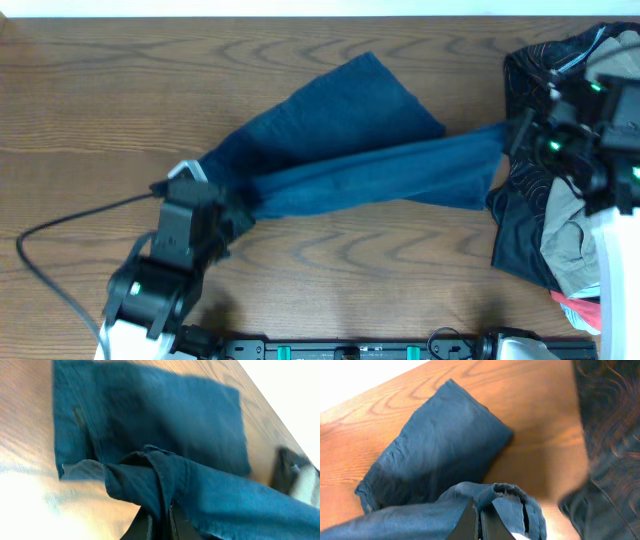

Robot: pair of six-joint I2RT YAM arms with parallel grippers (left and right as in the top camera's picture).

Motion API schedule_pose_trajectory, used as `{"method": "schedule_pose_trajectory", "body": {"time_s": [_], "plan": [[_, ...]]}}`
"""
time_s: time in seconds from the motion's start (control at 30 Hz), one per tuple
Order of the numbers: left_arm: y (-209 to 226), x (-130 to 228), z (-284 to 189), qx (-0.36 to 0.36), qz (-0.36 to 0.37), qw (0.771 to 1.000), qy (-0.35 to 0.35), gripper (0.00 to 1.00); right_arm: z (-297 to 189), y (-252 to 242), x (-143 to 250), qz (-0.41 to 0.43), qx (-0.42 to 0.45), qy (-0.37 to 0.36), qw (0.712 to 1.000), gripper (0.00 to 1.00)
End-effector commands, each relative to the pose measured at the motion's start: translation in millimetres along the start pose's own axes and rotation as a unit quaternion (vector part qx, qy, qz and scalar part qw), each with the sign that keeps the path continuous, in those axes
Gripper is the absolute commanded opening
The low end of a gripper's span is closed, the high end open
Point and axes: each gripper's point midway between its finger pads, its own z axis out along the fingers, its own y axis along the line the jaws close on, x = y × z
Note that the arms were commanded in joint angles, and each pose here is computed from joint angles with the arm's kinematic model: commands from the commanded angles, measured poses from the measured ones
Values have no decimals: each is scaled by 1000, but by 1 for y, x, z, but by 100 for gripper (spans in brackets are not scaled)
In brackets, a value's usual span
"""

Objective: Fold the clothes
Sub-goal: 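Lift both hems and fold the legs up toward the waistband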

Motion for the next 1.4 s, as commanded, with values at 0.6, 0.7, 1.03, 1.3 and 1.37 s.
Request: {"method": "schedule_pose_trajectory", "body": {"time_s": [0.6,0.7,1.03,1.3,1.37], "plan": [[48,-121,72,-106,-94,983,-119,6,164,71,-58,-95,-76,-82,989,1],[51,-131,87,-105,-98,981,-127,6,187,78,-62,-92,-72,-105,988,1],[80,-140,147,-129,-113,978,-121,64,269,95,-25,-104,-96,-89,986,92],[98,-148,144,-142,-132,973,-123,96,268,87,0,-100,-86,-30,991,99],[104,-149,141,-140,-141,973,-116,99,269,84,14,-97,-87,0,991,99]]}}
